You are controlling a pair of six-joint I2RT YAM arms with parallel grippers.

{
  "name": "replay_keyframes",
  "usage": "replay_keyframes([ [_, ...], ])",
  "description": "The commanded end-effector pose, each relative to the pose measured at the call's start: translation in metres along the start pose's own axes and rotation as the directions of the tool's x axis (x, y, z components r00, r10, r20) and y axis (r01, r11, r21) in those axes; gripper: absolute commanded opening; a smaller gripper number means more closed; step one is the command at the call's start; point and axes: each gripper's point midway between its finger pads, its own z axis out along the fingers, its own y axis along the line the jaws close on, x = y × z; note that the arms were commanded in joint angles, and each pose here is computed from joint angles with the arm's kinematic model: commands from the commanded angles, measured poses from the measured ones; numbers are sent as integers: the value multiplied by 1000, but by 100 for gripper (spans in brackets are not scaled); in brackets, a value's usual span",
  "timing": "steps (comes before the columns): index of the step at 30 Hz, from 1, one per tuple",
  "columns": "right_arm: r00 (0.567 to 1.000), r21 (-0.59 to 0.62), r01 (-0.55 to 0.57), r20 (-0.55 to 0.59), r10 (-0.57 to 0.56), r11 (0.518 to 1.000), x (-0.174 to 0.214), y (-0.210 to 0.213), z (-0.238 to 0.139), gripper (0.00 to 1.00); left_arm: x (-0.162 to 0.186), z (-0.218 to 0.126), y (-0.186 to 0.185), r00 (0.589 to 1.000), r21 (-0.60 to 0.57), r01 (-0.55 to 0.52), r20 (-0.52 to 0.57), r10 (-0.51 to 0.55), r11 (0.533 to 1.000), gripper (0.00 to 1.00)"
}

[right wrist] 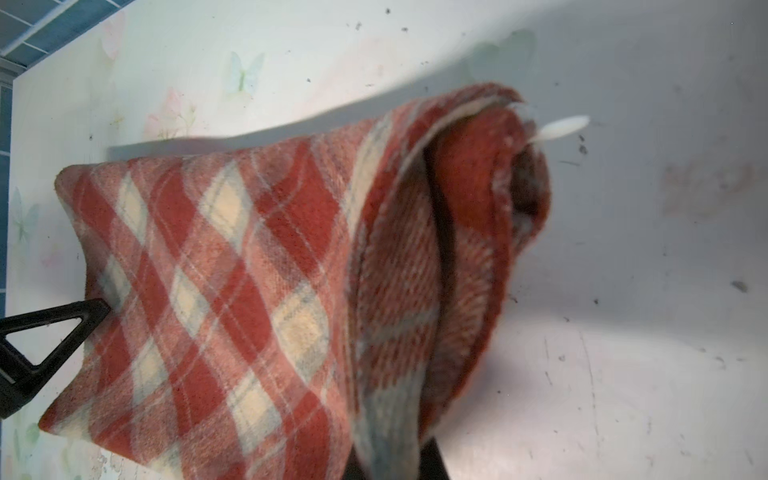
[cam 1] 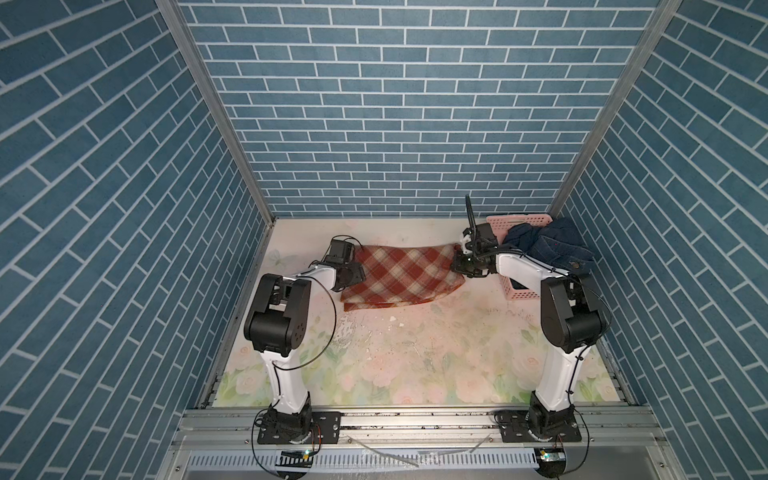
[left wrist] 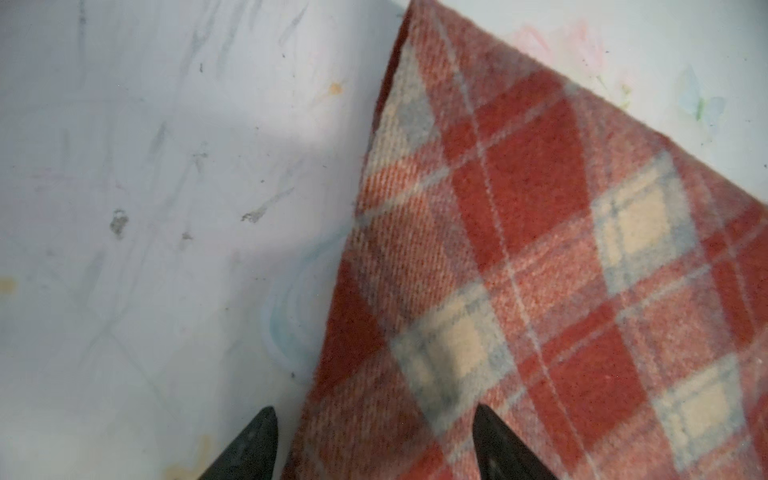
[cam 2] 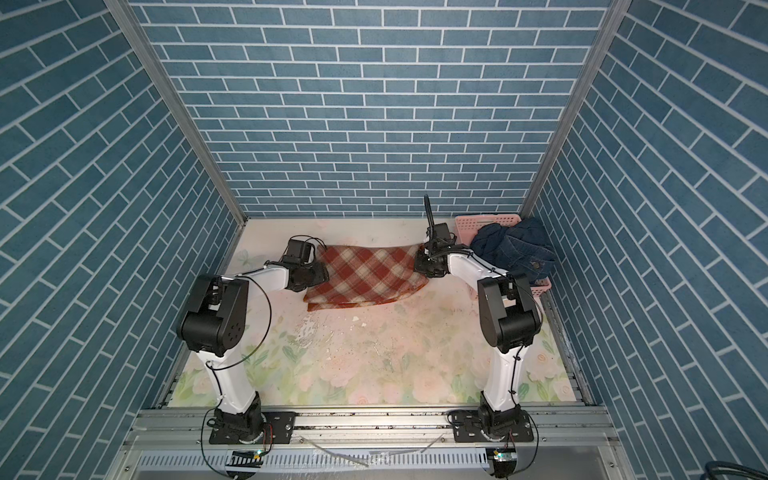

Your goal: Fold and stack the skirts

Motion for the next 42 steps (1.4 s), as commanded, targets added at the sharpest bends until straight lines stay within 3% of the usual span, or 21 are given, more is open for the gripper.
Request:
replay_keyframes([
  [1,995,86,82,45,-86,993,-16,13,-31,0,73,24,13,977,-30,15,-211,-21,999,74],
  [4,991,75,98,82,-104,992,-24,37,-40,0,81,26,11,975,-17,17,-220,-21,1000,74],
  [13,987,-189,67,157,-37,980,-26,156,-38,0,93,25,11,973,4,29,-228,-27,1000,73],
  [21,984,-452,-89,97,148,887,2,243,4,0,98,19,13,971,11,33,-235,-30,999,73],
  [26,994,-552,-50,57,98,832,17,281,14,2,100,14,16,972,10,38,-232,-34,999,73],
  [29,991,-579,-39,80,104,815,20,276,7,50,101,12,18,972,11,48,-232,-44,999,73],
  [31,987,-571,-37,106,119,820,18,264,0,64,102,12,20,972,10,53,-231,-49,999,73],
  [36,970,-538,-77,155,188,839,15,220,-13,67,104,11,21,971,12,63,-233,-59,998,73],
  [42,929,-442,-183,215,301,878,12,144,-25,63,112,12,18,967,26,92,-240,-83,995,71],
])
